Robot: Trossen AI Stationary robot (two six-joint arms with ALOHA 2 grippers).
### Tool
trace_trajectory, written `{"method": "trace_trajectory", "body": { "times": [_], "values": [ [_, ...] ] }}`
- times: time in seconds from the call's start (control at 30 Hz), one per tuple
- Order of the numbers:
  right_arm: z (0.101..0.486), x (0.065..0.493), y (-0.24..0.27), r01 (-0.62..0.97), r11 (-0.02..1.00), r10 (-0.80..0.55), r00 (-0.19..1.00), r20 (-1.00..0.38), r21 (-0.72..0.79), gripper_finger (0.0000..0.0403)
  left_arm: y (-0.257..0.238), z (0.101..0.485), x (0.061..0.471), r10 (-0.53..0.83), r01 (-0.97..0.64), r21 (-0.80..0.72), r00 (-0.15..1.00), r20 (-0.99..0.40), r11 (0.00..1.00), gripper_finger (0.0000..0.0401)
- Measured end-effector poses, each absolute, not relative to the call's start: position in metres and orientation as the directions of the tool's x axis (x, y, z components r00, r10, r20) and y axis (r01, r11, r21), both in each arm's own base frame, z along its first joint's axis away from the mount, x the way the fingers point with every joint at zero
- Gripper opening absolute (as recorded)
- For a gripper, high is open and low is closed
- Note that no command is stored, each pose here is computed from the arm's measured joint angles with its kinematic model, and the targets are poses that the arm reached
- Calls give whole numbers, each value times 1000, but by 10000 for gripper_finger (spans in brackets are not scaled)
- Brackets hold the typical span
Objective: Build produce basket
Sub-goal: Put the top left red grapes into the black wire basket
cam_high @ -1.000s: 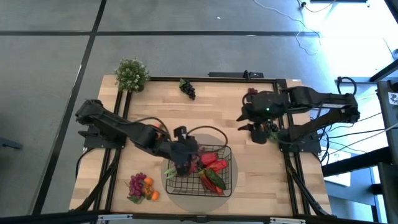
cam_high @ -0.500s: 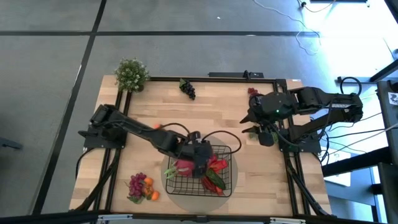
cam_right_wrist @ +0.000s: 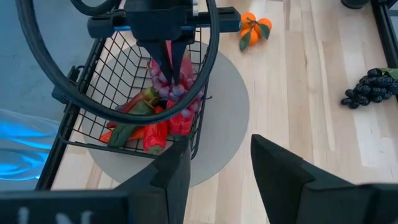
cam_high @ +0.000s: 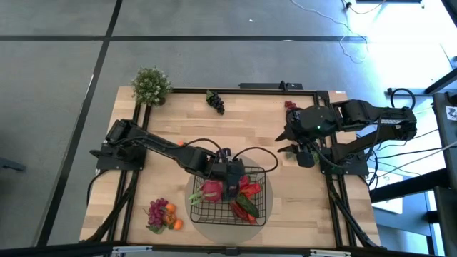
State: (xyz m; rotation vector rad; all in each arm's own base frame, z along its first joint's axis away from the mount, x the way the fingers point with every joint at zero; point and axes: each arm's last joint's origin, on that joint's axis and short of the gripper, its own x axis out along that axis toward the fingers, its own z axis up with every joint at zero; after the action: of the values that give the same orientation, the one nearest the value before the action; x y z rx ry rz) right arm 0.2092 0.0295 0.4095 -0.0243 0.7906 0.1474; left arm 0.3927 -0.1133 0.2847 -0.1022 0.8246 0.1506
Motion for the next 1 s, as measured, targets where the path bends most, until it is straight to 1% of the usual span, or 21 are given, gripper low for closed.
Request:
{"method": "trace_trajectory", "body": {
  "times": [0.23,0.53,0.8,1.0],
  "values": [
    [410,209,30,-141,989,123,694,-710,34,154,-110,285,394,98,-205,-55,667,-738,977,5],
    [409,209,30,-142,989,123,693,-710,33,154,-109,282,390,110,-204,-28,635,-765,979,32],
    [409,209,30,-143,989,123,693,-710,32,154,-105,281,390,99,-208,-41,620,-778,977,76],
    [409,209,30,-156,988,124,693,-710,20,154,-104,288,387,93,-205,-52,634,-768,977,80]
  ]
}}
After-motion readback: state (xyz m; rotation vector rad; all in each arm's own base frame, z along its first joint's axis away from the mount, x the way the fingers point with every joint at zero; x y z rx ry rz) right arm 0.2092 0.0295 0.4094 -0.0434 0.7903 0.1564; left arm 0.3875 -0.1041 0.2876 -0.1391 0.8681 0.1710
